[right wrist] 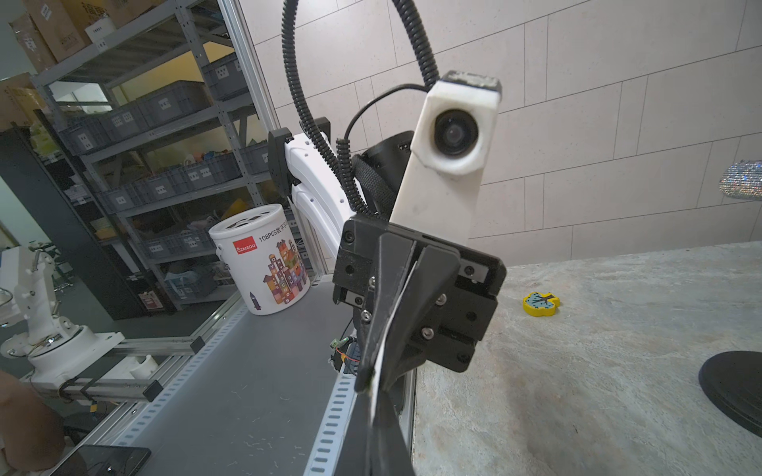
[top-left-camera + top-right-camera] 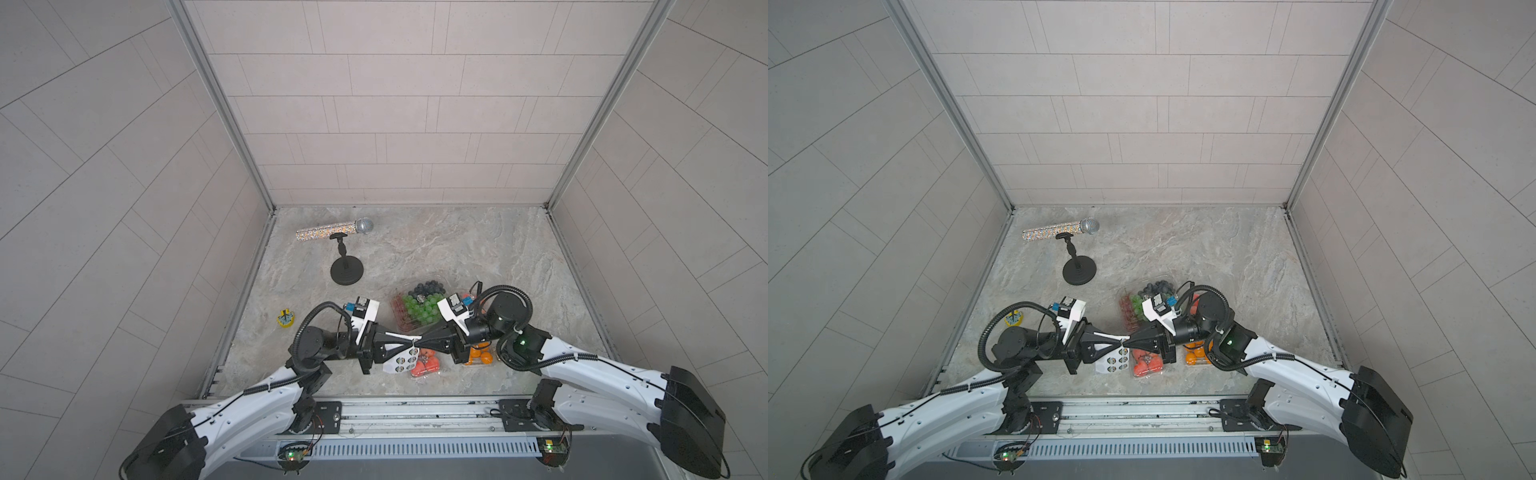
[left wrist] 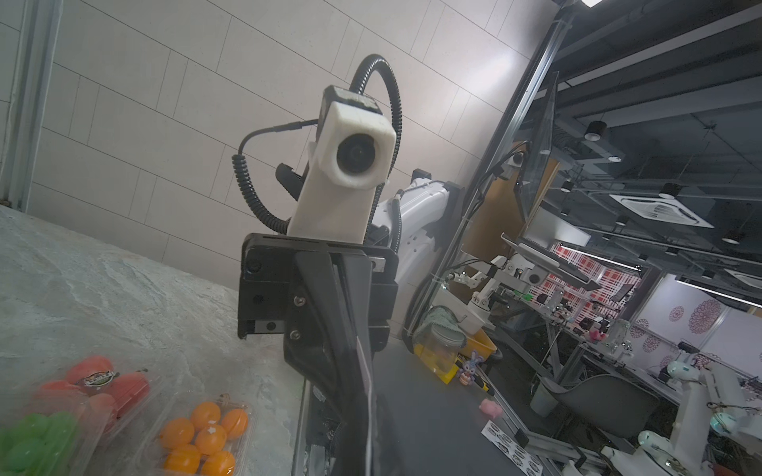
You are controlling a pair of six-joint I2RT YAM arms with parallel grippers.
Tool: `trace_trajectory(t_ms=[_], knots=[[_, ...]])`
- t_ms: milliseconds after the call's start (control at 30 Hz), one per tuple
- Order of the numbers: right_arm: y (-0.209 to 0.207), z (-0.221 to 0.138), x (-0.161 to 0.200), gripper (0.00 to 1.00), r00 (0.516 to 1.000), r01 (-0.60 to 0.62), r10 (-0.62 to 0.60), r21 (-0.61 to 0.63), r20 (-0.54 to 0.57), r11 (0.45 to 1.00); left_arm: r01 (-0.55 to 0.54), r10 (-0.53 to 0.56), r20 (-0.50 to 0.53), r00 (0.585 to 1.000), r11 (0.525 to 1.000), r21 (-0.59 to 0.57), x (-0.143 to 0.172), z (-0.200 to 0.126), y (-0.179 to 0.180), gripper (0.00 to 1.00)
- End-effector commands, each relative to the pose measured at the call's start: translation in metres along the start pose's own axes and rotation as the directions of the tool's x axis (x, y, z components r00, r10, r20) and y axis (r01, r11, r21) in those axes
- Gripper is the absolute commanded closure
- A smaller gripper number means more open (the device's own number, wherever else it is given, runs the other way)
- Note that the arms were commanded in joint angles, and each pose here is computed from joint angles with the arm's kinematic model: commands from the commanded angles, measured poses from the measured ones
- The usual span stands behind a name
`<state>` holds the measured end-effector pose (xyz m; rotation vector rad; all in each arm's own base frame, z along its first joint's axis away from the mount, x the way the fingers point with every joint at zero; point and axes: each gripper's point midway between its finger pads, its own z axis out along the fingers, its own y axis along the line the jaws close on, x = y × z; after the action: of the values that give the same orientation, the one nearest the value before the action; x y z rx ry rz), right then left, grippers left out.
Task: Label fruit boxes
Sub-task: Adjust the label sticker.
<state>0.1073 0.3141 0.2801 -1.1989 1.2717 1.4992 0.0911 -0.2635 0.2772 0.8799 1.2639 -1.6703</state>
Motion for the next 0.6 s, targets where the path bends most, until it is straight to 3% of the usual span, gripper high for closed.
trace_trajectory(t_ms=[0, 100, 200, 333, 567], knots=[[0.004, -0.003, -0.011, 1.0, 0.999, 0.033, -0.033, -0.006, 0.033, 0.999, -0.065, 0.063, 0.049, 0.997, 0.997, 0.051, -0.011, -0.005, -0.018, 0.82], [0.004, -0.004, -0.013, 1.0, 0.999, 0.04, -0.04, 0.006, 0.036, 0.999, -0.072, 0.069, 0.058, 0.996, 0.996, 0.053, -0.01, -0.008, -0.021, 0.56], [0.005, -0.004, -0.012, 1.0, 0.999, 0.038, -0.038, 0.005, 0.033, 0.999, -0.079, 0.078, 0.045, 0.996, 0.997, 0.026, -0.006, -0.01, -0.018, 0.53], [0.005, -0.003, -0.013, 1.0, 0.999, 0.034, -0.034, -0.003, 0.037, 0.999, -0.084, 0.085, 0.022, 0.996, 0.996, -0.028, -0.001, -0.01, -0.008, 0.67], [0.004, 0.0, -0.013, 1.0, 0.999, 0.022, -0.021, -0.026, 0.037, 0.999, -0.092, 0.093, 0.016, 0.996, 0.996, -0.02, -0.003, -0.008, -0.008, 0.92]])
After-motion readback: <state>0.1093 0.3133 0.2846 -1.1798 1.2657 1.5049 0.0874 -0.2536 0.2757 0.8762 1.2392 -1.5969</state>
